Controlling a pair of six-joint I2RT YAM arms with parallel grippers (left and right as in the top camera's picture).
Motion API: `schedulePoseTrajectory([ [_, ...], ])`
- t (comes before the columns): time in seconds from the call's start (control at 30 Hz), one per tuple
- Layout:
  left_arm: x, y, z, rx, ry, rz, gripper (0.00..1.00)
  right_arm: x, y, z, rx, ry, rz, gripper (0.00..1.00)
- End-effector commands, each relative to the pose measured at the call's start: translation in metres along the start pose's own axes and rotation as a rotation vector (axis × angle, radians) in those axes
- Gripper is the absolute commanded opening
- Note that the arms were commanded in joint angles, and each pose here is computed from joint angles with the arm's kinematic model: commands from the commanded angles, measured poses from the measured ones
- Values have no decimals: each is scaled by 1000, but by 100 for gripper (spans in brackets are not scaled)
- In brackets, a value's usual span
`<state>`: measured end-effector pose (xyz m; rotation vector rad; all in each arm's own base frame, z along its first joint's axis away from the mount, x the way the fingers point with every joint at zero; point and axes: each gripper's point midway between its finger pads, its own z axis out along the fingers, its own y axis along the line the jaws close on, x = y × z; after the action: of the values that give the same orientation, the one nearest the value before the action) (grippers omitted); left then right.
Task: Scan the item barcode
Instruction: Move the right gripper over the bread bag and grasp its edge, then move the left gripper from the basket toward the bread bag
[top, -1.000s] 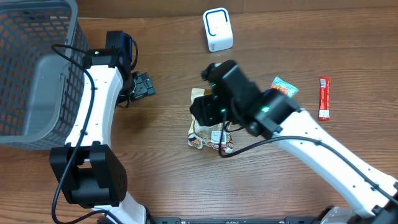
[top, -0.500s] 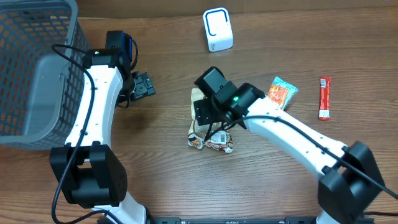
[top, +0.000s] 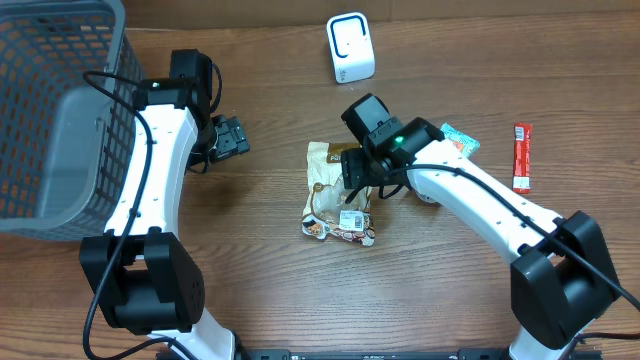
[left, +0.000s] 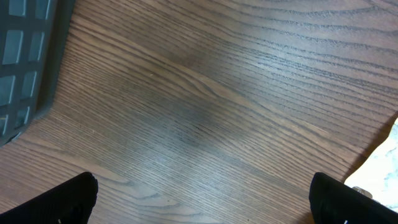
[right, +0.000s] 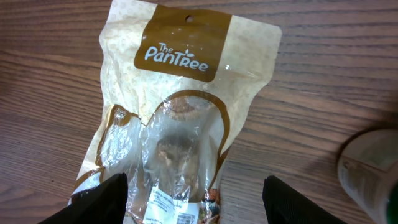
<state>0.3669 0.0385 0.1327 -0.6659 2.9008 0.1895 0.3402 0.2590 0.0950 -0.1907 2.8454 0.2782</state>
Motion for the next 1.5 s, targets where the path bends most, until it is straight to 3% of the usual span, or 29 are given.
schedulePoseTrajectory([
  [0.0,-4,0,-2,-5,-13,18,100,10,4,11,-16,11,-4,70],
  [0.27,-4,0,-2,-5,-13,19,100,33,2,38,-52,38,47,69],
  [0.6,-4,0,-2,-5,-13,19,100,71,-4,60,-74,143,259,68],
  [0.8,-4,0,-2,-5,-13,19,100,86,28,55,-233,232,244,68],
  [1.1,-4,0,-2,-5,-13,19,100,84,72,51,-347,176,138,74],
  [1.47,-4,0,-2,-5,-13,18,100,78,76,47,-363,162,117,70],
])
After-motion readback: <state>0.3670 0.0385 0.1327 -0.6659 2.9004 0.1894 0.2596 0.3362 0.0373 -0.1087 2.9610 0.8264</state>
